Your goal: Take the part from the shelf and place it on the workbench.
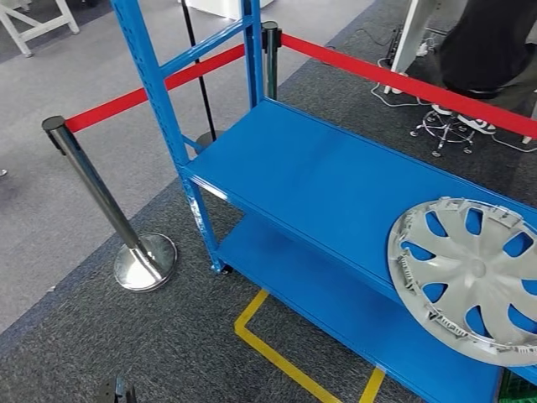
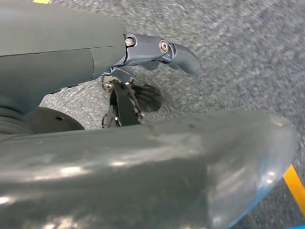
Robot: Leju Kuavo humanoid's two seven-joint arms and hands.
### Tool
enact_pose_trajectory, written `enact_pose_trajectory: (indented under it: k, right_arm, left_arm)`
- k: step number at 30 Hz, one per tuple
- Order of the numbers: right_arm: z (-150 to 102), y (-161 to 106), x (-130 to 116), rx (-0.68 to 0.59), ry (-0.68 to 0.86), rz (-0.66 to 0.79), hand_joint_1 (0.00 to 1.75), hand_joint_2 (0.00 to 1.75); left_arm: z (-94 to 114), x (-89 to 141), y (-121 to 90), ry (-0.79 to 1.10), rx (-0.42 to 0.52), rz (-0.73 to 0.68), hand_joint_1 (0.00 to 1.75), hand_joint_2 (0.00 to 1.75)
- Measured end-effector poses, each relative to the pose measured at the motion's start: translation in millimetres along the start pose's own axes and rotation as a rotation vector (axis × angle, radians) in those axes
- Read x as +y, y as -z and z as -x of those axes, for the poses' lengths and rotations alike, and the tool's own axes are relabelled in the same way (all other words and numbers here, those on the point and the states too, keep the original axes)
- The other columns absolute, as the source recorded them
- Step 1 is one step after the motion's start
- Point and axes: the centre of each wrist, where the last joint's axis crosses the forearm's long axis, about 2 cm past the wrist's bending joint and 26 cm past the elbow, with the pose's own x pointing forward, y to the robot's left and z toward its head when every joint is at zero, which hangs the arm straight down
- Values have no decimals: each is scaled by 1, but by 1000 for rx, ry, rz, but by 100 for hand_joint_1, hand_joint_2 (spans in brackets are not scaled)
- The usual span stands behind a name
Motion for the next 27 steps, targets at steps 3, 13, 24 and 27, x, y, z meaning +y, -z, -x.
enact_pose_trajectory:
  k: [3, 13, 24, 27]
  right_arm:
    - [-1, 0, 1, -1, 4, -1, 0, 0]
    - [1, 0, -1, 3, 5, 6, 0, 0]
    - [0, 0, -1, 2, 5, 7, 0, 0]
    - [0, 0, 0, 0, 5, 6, 0, 0]
  left_arm:
    - [0, -1, 0, -5, -1, 7, 0, 0]
    - [4, -1, -1, -10, 26, -6, 0, 0]
    - [0, -6, -1, -16, 24, 12, 0, 0]
    - [2, -4, -1, -15, 29, 11, 0, 0]
